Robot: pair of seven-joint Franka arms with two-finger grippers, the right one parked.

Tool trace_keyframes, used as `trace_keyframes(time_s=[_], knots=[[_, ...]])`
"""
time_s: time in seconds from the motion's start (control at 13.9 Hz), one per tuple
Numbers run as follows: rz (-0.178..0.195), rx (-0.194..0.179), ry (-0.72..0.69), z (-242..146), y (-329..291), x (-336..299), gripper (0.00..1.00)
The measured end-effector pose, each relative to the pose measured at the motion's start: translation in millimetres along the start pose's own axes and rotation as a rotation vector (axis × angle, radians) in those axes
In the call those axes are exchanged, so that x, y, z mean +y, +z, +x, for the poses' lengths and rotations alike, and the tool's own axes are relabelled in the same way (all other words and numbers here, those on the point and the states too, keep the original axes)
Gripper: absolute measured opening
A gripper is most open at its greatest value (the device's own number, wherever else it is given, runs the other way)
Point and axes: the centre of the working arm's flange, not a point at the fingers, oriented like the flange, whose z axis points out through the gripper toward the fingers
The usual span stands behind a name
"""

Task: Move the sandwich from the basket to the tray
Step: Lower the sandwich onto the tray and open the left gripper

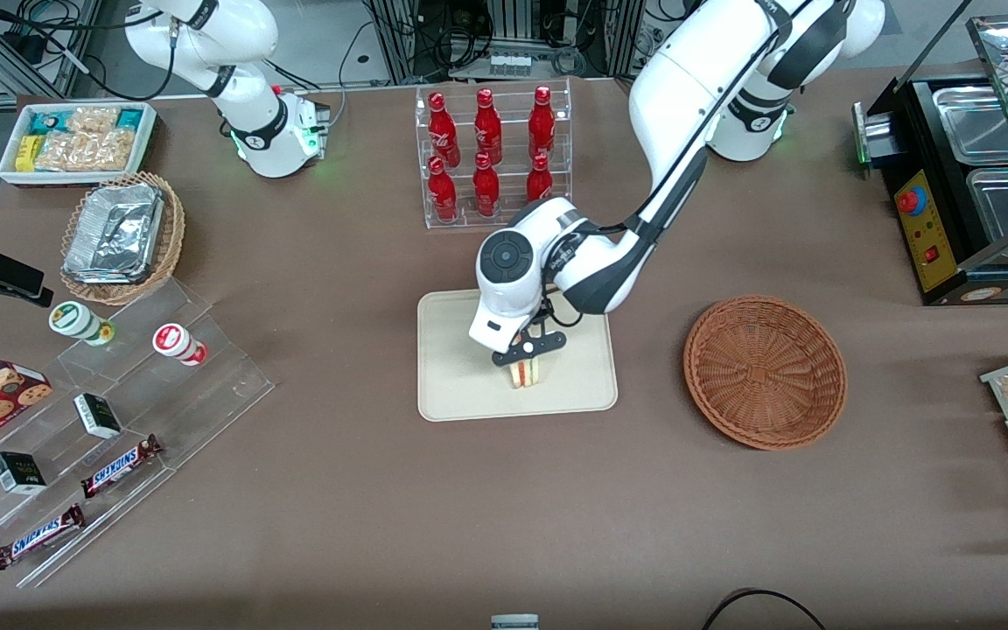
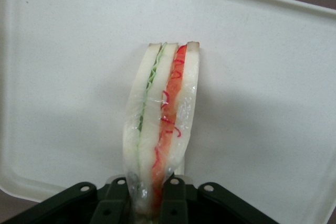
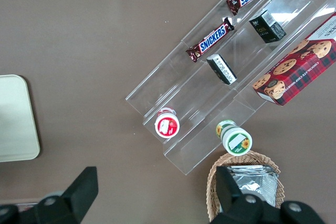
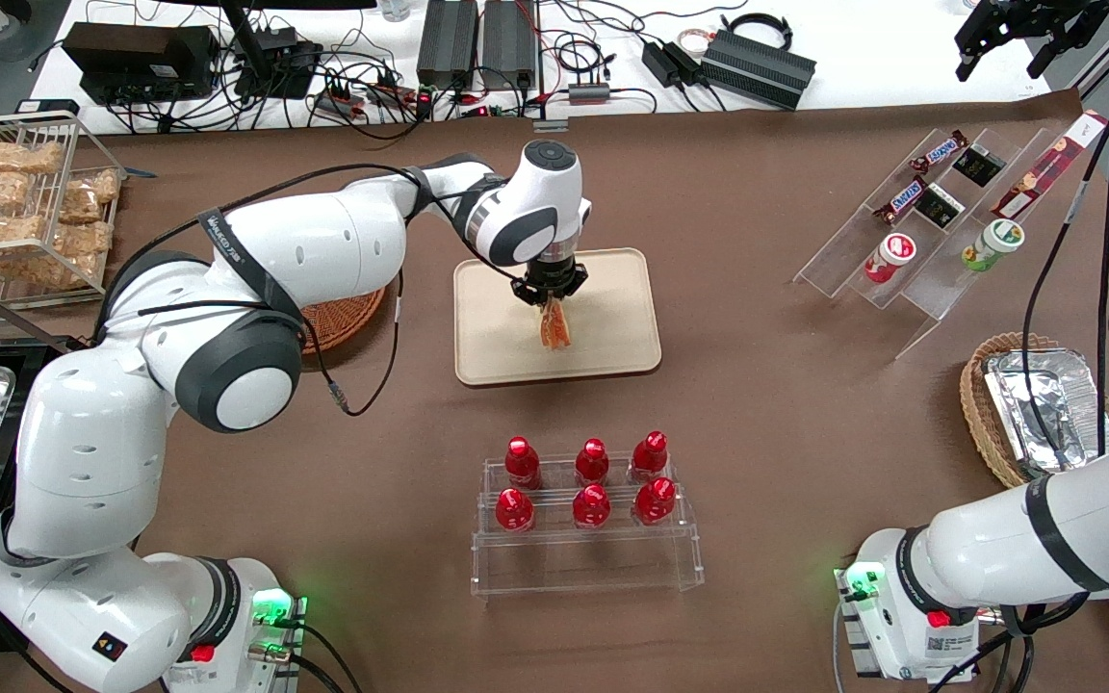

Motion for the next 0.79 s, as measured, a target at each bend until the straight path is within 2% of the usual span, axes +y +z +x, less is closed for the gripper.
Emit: trace_keyframes(time_s=[0.14, 0.5, 0.58, 0.79], knots=[[0.0, 0.003, -0.001, 1, 0, 1, 0.41], [-0.005, 0.014, -0.011, 8, -23, 2, 0.95], [-0.005, 0.019, -0.019, 13, -39, 2, 1.0], [0.009, 0.027, -0.044, 35, -98, -10, 1.0]])
